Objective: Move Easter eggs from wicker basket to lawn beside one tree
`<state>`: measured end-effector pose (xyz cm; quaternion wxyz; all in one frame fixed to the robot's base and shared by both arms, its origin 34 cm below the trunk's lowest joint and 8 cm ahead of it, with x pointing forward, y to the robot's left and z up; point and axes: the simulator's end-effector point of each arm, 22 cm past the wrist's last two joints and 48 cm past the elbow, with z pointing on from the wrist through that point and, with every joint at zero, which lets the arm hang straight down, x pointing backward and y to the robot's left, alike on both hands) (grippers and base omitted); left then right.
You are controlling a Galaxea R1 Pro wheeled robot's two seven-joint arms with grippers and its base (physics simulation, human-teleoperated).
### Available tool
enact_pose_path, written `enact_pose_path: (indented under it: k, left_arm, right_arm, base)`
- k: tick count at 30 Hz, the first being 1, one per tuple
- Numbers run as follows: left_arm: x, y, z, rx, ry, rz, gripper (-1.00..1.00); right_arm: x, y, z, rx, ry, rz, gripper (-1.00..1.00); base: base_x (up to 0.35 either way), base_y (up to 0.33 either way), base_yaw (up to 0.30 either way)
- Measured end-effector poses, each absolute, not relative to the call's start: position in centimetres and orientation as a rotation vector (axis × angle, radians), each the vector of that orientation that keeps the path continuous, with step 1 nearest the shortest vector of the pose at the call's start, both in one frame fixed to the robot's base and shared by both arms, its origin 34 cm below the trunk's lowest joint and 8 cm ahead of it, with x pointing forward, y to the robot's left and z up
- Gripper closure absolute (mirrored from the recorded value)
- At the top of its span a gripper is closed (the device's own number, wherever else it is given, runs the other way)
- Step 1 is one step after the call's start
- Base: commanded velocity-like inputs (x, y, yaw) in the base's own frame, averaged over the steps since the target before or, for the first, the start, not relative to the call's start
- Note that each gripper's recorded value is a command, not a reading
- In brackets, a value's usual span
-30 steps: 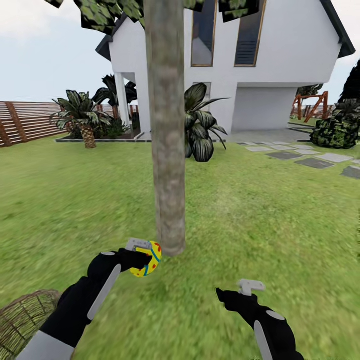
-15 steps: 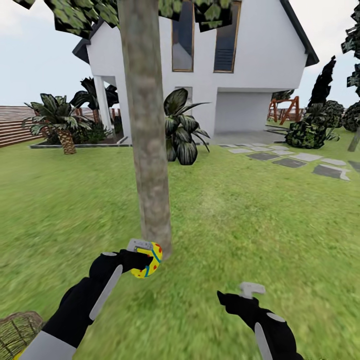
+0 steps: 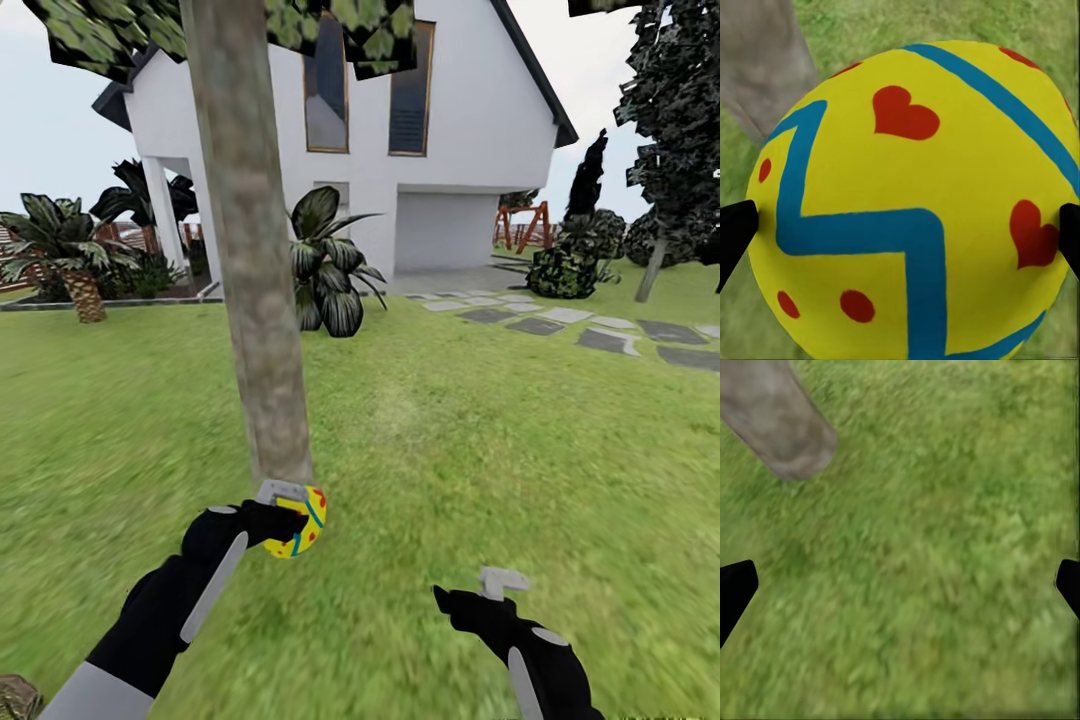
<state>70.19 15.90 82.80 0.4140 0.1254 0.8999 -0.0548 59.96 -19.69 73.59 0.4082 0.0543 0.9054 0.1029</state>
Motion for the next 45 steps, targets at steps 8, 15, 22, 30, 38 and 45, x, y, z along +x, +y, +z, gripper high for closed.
enact_pose_path:
  k: [8,15,22,30,38,45]
  left_arm:
    - [70.1,15.4,84.6,0.336,2.25,-0.135,1.0]
    - [70.1,15.4,86.2,0.336,2.243,-0.134,1.0]
    - [70.1,15.4,87.0,0.335,2.251,-0.132,1.0]
    - [70.1,15.4,88.3,0.335,2.25,-0.132,1.0]
    - [70.0,15.4,90.0,0.335,2.242,-0.13,1.0]
    - [70.0,15.4,91.0,0.335,2.235,-0.13,1.0]
  right_arm:
    - [60.0,-19.7,75.2,0.135,2.278,0.261,-1.0]
    - [60.1,-19.6,76.6,0.134,2.273,0.262,-1.0]
    - [60.1,-19.6,77.8,0.131,2.272,0.261,-1.0]
    - [60.1,-19.5,79.2,0.131,2.269,0.263,-1.0]
    - [60.1,-19.5,80.8,0.129,2.261,0.263,-1.0]
    - [60.2,-19.5,81.8,0.128,2.254,0.264,-1.0]
  base:
    - [0.0,0.0,-0.225]
    - [0.0,0.0,-0.208]
    - [0.0,0.0,-0.027]
    - [0.0,0.0,-0.12]
    - [0.0,0.0,-0.234]
    - [0.0,0.0,-0.237]
